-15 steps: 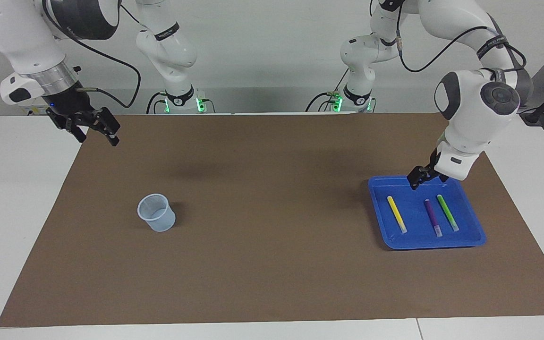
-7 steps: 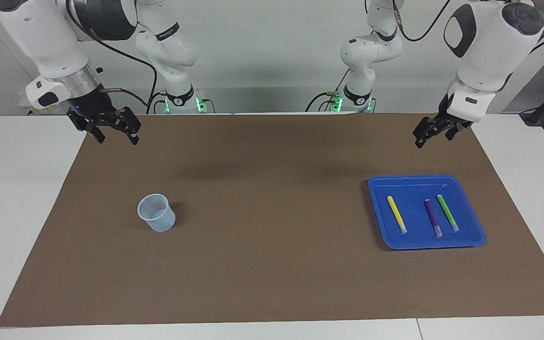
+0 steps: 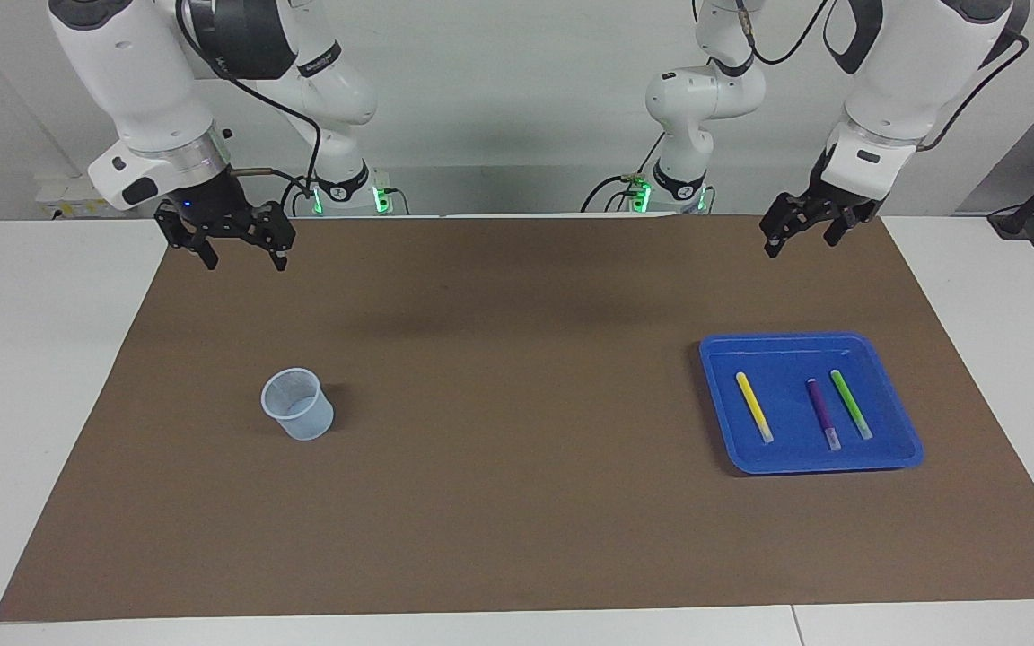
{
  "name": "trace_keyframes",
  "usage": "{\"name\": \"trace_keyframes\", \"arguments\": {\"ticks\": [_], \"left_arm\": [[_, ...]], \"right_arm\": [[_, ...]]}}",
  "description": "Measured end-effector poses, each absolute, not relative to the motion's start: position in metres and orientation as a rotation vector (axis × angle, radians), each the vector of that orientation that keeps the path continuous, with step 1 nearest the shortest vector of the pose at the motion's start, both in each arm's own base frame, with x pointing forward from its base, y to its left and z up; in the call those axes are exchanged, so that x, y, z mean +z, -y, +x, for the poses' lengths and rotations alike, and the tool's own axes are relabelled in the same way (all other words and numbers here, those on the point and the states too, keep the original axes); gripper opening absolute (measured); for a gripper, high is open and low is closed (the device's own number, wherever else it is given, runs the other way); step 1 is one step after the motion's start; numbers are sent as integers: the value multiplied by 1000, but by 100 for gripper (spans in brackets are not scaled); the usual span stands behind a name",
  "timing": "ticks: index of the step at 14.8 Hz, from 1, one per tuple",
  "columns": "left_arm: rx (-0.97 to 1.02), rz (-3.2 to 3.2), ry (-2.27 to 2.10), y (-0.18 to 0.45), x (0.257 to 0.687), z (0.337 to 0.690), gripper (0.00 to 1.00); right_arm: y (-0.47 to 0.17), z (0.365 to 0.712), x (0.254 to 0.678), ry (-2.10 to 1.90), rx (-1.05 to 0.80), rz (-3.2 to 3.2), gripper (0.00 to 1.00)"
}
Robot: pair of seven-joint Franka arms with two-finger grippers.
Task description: Right arm passes pens to left for tray arrangement
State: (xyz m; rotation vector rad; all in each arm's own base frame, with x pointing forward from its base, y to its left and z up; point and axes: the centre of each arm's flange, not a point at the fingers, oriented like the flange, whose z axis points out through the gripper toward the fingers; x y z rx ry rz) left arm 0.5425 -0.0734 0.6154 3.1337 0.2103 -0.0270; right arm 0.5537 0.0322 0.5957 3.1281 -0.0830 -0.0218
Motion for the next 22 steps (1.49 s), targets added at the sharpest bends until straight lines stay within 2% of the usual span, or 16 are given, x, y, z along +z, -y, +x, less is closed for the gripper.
{"name": "trace_keyframes", "arguments": {"ticks": [5, 15, 22], "left_arm": [[-23, 3131, -201, 71, 617, 542, 100], [-20, 3133, -128, 67, 617, 543, 100], [-22, 3133, -133, 65, 616, 543, 100]], "right_arm": [[-31, 551, 594, -18, -54, 3124, 100], [-43, 554, 599, -63, 0, 3125, 100], [-19, 556, 605, 4, 24, 3128, 100]]}}
